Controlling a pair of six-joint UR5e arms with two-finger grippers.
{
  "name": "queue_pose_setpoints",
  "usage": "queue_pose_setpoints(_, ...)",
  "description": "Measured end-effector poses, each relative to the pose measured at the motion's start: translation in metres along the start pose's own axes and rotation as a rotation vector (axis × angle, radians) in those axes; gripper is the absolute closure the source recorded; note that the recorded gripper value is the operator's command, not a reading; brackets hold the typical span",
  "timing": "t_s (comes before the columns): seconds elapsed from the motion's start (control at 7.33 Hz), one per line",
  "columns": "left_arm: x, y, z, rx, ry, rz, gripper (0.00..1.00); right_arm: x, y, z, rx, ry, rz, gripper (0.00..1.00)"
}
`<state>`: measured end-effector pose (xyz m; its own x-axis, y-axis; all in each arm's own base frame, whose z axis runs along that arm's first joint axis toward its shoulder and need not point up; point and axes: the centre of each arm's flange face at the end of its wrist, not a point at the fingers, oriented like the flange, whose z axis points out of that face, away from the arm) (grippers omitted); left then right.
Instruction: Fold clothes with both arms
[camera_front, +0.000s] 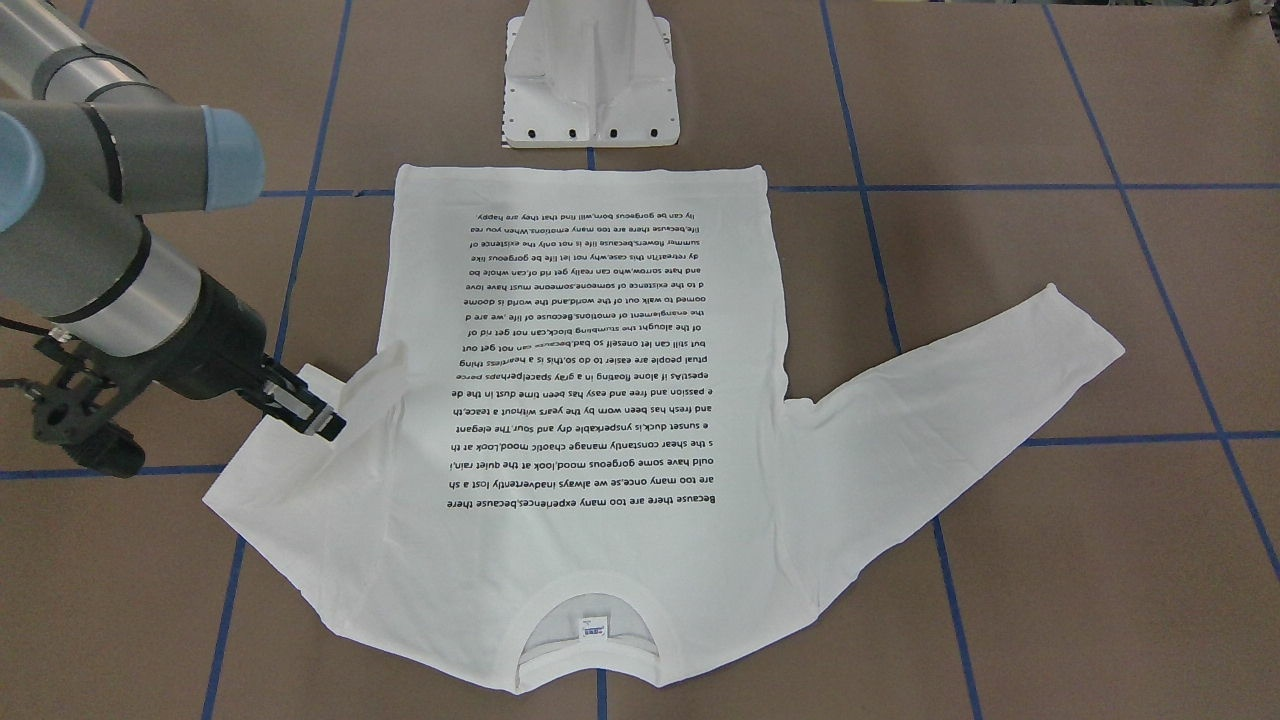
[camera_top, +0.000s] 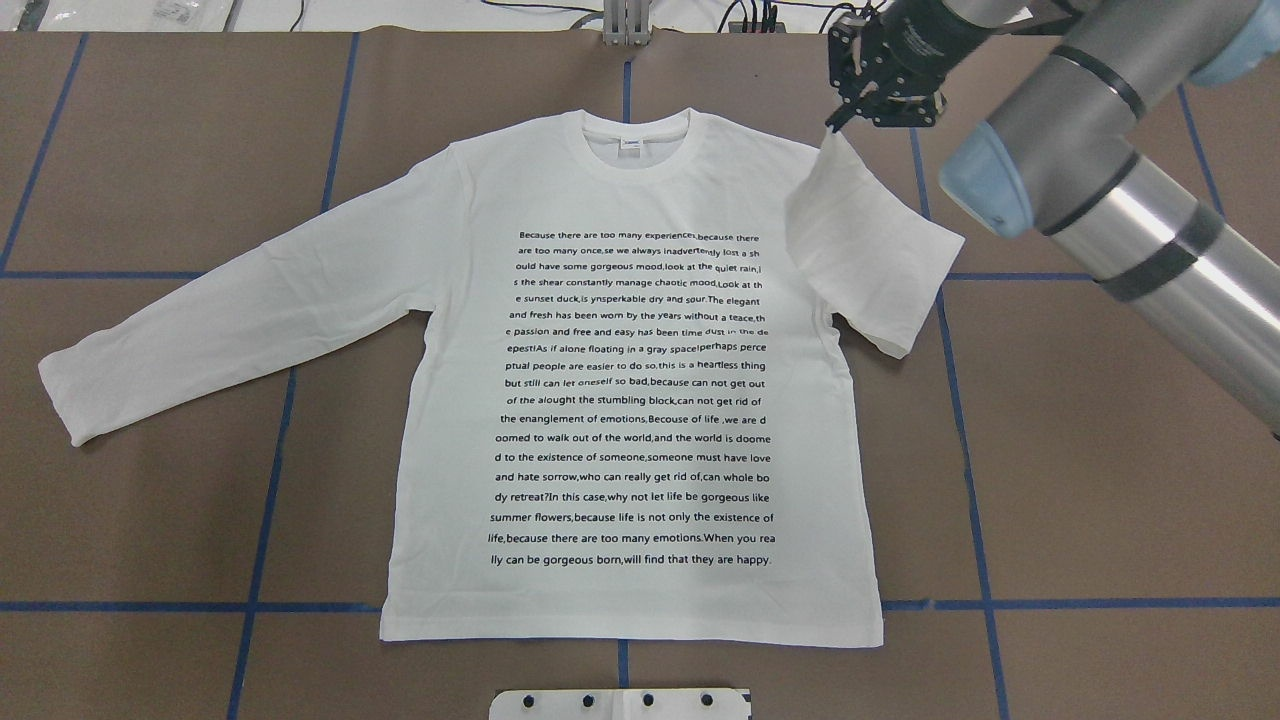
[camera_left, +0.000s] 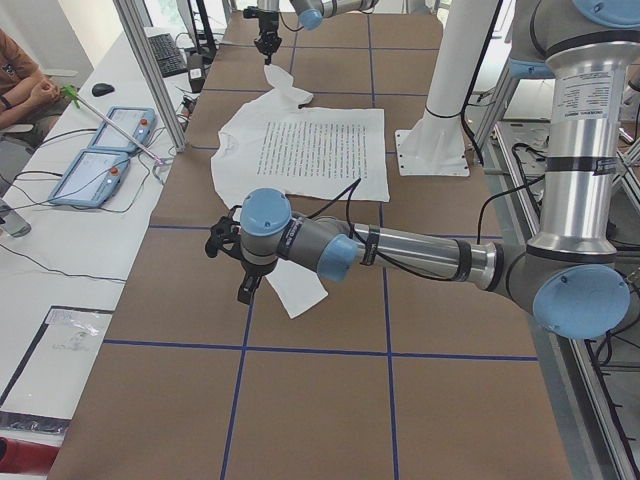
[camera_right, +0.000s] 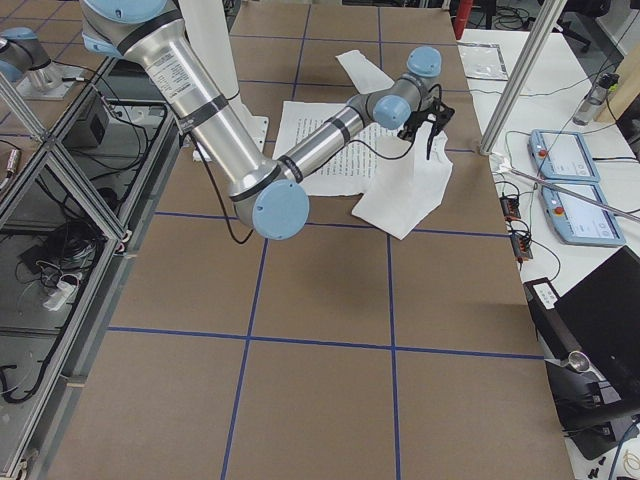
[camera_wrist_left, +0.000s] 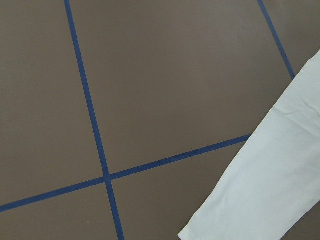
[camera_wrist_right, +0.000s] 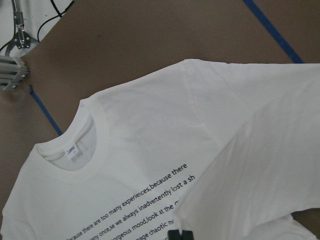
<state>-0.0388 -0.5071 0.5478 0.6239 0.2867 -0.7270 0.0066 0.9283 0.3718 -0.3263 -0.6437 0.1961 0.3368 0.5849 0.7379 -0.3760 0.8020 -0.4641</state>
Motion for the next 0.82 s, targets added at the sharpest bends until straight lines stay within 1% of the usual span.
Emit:
queue_pose_setpoints(0.14, 0.002, -0.001, -0.002, 0.01, 0.001, 0.012, 0.0, -0.061, 0.029, 0.017, 0.002, 0.001, -0.028, 1.0)
queue_pose_setpoints(0.27, 0.005, -0.001, -0.004, 0.019, 0.001, 0.023, 0.0, -0.11, 0.068, 0.045, 0.017, -0.001, -0.069, 1.0)
queue_pose_setpoints(0.41, 0.006, -0.001, -0.004, 0.024, 0.002, 0.028, 0.0, -0.141, 0.109, 0.078, 0.039, -0.019, -0.118, 1.0)
queue_pose_setpoints(0.68, 0.007, -0.001, -0.004, 0.025, 0.003, 0.029, 0.0, -0.163, 0.171, 0.141, 0.079, -0.077, -0.2, 1.0)
queue_pose_setpoints(0.82, 0.006, -0.001, -0.003, 0.023, 0.003, 0.027, 0.0, -0.168, 0.193, 0.159, 0.089, -0.091, -0.222, 1.0)
